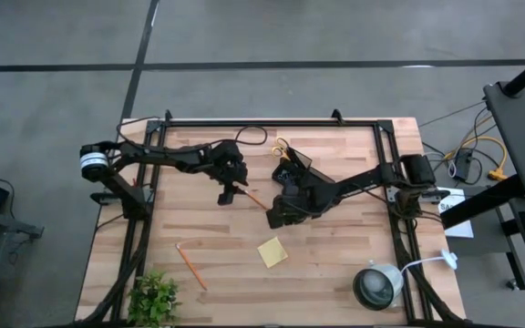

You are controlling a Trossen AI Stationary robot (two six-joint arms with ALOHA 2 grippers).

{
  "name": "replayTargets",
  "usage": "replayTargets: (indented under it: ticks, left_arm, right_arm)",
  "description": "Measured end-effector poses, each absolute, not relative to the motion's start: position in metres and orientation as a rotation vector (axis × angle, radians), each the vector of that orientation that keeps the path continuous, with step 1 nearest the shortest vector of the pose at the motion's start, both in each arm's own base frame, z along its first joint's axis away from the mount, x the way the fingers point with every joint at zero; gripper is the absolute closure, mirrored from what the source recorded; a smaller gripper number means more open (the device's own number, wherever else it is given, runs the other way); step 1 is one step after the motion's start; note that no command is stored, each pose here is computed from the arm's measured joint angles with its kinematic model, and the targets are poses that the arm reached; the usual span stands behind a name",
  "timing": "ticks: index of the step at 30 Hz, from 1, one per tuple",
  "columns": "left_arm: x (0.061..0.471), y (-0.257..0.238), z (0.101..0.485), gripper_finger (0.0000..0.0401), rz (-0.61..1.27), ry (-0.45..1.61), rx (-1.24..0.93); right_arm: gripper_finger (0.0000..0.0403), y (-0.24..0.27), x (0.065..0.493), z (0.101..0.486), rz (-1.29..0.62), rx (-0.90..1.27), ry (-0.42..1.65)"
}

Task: Pick and place office supplies into organizer
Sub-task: Put the top yellow pencil into the black desk organizer

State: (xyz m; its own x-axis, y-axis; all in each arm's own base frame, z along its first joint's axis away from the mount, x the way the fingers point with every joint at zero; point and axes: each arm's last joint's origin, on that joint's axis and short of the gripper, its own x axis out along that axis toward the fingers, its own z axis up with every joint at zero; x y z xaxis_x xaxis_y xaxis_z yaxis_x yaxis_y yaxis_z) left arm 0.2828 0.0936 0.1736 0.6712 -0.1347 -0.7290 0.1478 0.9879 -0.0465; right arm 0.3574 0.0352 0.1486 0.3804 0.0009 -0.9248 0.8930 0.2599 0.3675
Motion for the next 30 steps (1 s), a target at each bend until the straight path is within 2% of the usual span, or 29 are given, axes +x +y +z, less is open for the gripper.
replayTargets:
  ticks: [30]
  left_arm:
    - [0.2838,0.0967,0.1753,0.0265,-0.147,0.797,0.023]
  right_arm:
    - [0.0394,0.0419,0.361,0.1424,-0.81,1.185,0.946]
